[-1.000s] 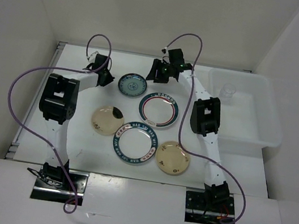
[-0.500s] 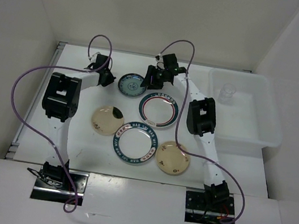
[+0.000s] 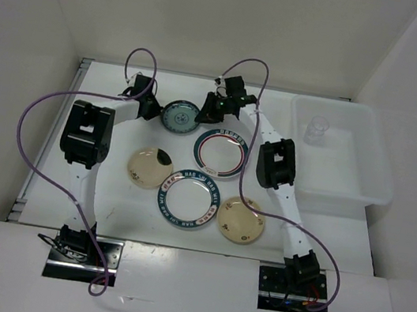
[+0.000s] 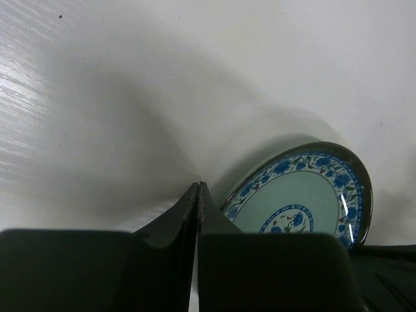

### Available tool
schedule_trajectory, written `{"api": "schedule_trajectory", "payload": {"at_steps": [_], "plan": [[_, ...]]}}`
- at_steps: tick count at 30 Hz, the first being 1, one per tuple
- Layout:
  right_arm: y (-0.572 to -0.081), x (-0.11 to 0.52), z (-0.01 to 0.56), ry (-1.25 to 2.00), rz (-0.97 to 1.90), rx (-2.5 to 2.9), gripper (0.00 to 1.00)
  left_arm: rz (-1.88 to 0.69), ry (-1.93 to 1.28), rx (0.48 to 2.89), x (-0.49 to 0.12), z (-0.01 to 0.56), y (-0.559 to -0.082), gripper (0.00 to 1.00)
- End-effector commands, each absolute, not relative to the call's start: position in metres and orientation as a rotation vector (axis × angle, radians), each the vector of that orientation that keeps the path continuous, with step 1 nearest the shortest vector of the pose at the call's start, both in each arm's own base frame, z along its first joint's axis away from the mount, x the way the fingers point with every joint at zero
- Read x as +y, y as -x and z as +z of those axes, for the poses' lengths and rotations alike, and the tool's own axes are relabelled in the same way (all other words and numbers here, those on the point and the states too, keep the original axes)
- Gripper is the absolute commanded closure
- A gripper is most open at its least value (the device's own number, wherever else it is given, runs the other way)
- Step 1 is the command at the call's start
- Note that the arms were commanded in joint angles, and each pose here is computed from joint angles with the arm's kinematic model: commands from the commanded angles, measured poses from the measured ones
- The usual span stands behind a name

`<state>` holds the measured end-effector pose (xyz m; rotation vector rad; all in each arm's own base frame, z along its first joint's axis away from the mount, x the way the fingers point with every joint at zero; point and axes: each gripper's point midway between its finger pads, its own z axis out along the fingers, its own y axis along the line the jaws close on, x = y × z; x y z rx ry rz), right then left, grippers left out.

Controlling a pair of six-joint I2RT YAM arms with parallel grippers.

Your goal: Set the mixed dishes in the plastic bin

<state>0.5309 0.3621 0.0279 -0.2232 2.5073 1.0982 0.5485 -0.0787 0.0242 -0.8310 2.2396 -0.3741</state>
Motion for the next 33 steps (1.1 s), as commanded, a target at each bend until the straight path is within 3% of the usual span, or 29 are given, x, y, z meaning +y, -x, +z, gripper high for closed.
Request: {"api": "schedule_trajectory", "payload": {"at_steps": [1, 2, 5, 8, 11, 12, 14, 15, 24, 27, 33], "plan": [[-0.537, 0.379, 0.031, 0.209, 1.138, 2.477, 0.76, -0.351, 0.835, 2.365, -0.087, -0.012, -0.525, 0.95], [-0.539, 0.38, 0.033, 0.195, 1.145, 2.473, 0.86, -0.347, 0.824, 2.368, -0.086, -0.013, -0.525, 0.95], [-0.541, 0.383, 0.041, 0.194, 1.163, 2.461, 1.0, -0.318, 0.817, 2.363, -0.082, -0.01, -0.525, 0.95], [-0.548, 0.38, 0.065, 0.198, 1.122, 2.42, 1.0, -0.31, 0.804, 2.345, -0.08, -0.001, -0.527, 0.88], [-0.552, 0.374, 0.093, 0.194, 1.066, 2.386, 1.0, -0.31, 0.79, 2.34, -0.08, 0.005, -0.526, 0.64], [-0.552, 0.372, 0.099, 0.206, 1.047, 2.378, 1.0, -0.306, 0.779, 2.343, -0.08, 0.005, -0.526, 0.31], [-0.554, 0.365, 0.133, 0.199, 0.995, 2.334, 1.0, -0.312, 0.761, 2.325, -0.079, 0.02, -0.527, 0.04], [-0.555, 0.361, 0.146, 0.207, 0.968, 2.315, 1.0, -0.312, 0.76, 2.325, -0.079, 0.024, -0.526, 0.0], [-0.551, 0.266, 0.306, 0.024, 0.695, 2.102, 1.0, -0.278, 0.66, 2.193, -0.067, 0.103, -0.519, 0.0], [-0.547, 0.208, 0.313, -0.097, 0.541, 2.124, 1.0, -0.262, 0.629, 2.171, -0.063, 0.124, -0.511, 0.0], [-0.492, 0.08, 0.345, -0.345, 0.214, 2.105, 1.0, -0.238, 0.568, 2.143, -0.057, 0.17, -0.488, 0.0]]}}
